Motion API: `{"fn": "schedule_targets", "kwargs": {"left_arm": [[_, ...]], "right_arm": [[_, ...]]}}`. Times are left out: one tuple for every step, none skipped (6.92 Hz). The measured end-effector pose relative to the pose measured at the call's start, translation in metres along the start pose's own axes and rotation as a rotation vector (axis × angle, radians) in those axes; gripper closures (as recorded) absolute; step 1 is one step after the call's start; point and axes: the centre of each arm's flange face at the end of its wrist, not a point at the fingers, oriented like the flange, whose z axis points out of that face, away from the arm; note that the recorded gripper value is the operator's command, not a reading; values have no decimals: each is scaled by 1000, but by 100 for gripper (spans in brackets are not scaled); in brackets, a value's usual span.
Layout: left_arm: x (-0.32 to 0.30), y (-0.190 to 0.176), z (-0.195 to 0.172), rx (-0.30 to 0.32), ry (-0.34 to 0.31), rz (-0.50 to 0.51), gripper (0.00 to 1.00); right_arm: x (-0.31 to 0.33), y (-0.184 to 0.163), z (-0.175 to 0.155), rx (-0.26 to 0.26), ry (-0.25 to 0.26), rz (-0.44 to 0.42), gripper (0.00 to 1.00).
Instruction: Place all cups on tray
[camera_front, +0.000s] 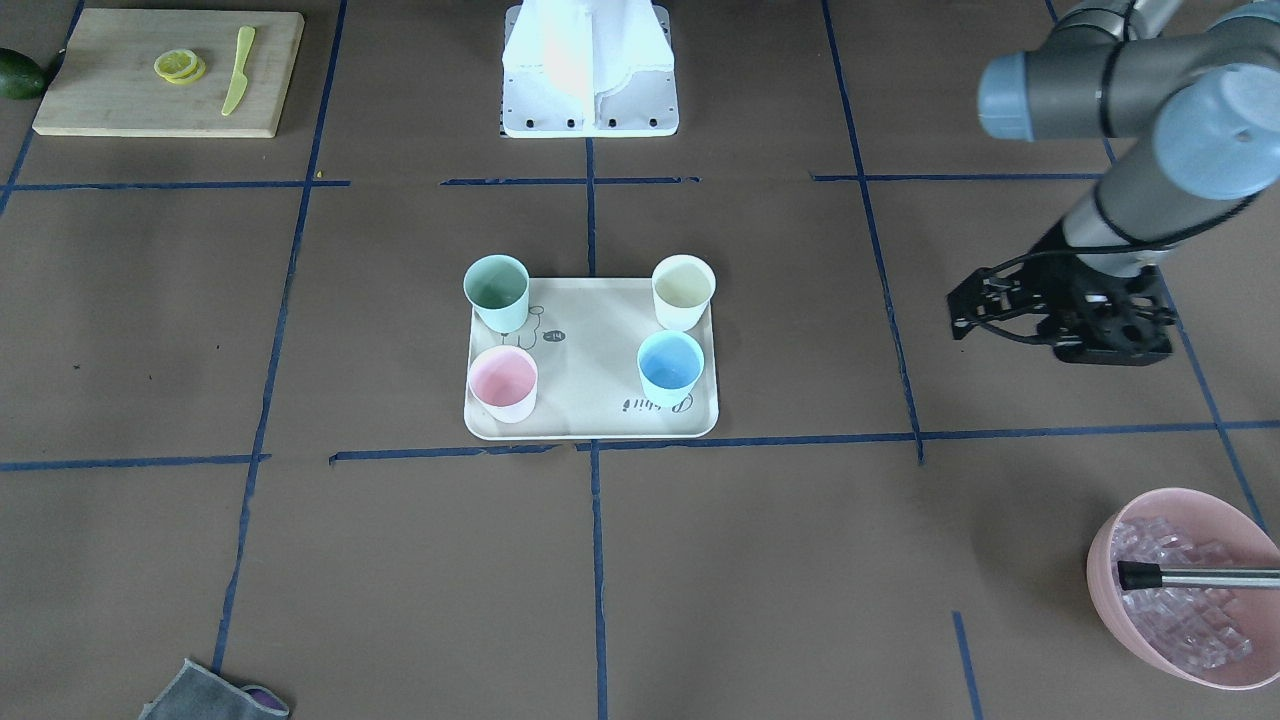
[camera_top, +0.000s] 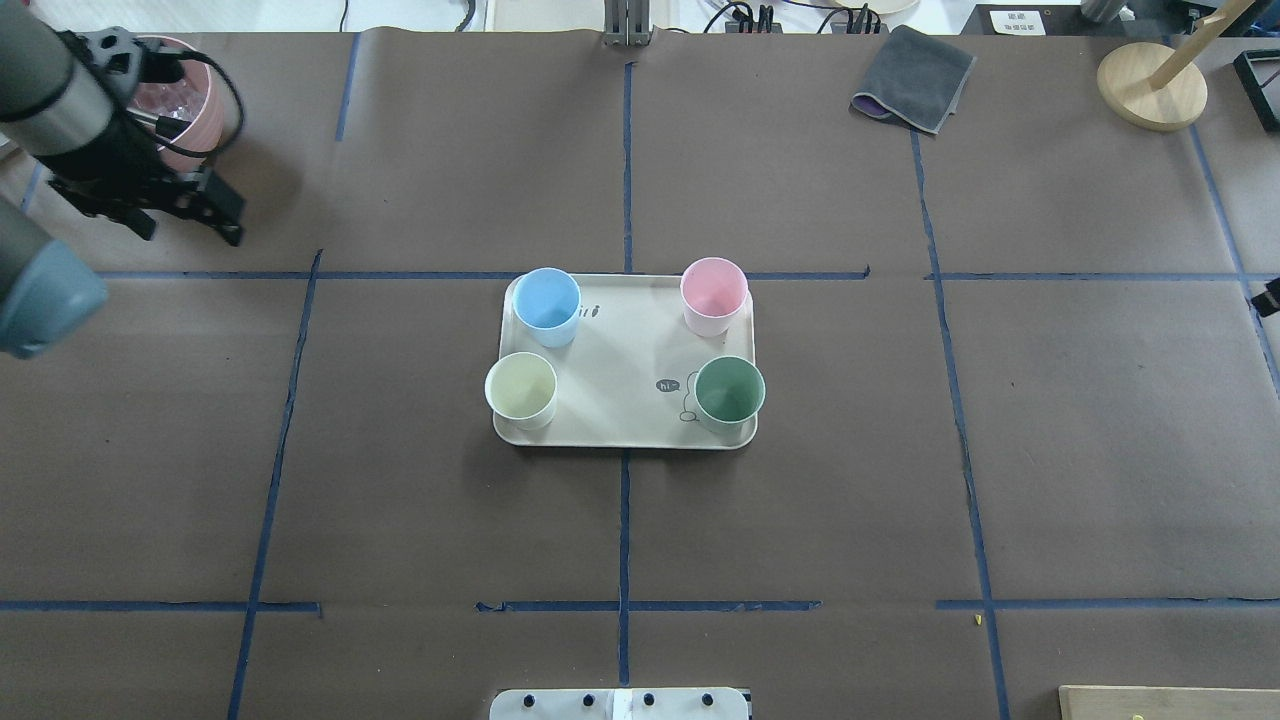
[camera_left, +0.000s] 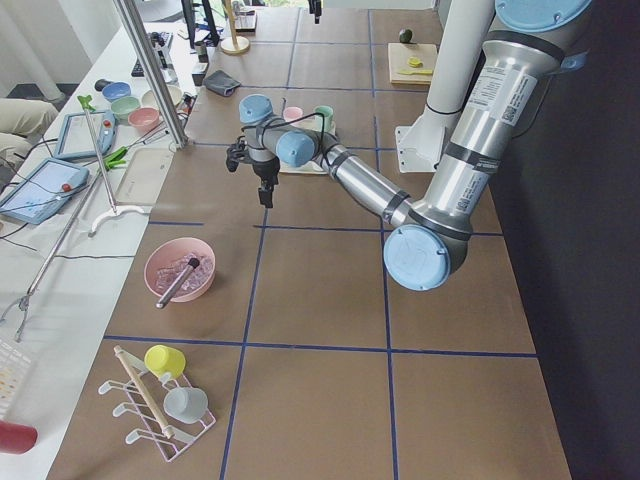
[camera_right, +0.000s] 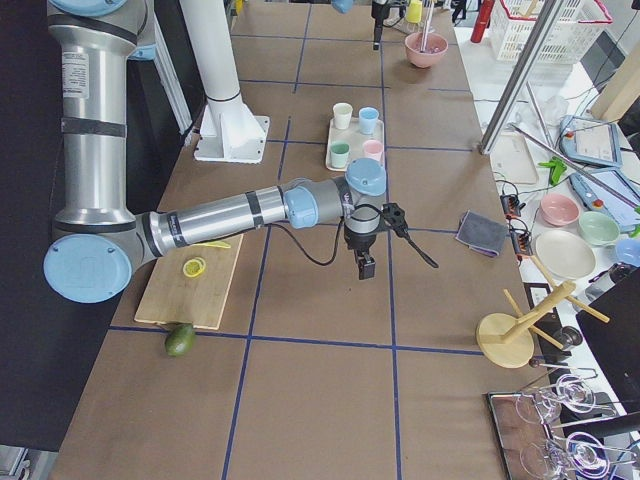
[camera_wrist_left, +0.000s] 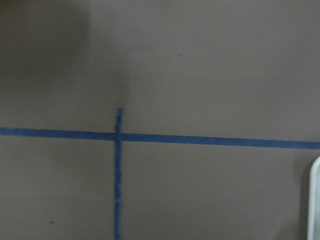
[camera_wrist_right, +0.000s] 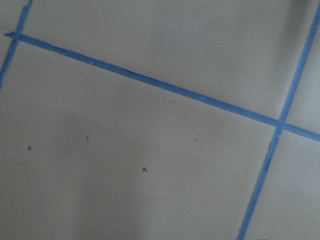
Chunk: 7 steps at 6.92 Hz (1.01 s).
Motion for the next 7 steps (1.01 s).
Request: {"fn": "schedule_targets", "kwargs": {"left_arm": [[-75,13,-10,-2,-21,79,0],[-145,34,-19,-5,-42,127,0],[-202,61,-25,-11,-53,128,0],[-234,85,-27,-17,-46,102,0],[-255,103,-26,-25,-38,64,0],[-275,117,-22,-36,-35,23,0],[-291,132,-21,-42,-34,-12,0]], "right_arm": [[35,34,-5,-5,2,21,1],[65,69,-11,-6,8,78,1],[83,96,-12,-9,9,133,1],[88,107,-12,-12,9,173,1],[90,109,-12,-9,9,199,1],[89,109,-13,-6,8,210,1],[89,108,-13,-4,8,213,1]]}}
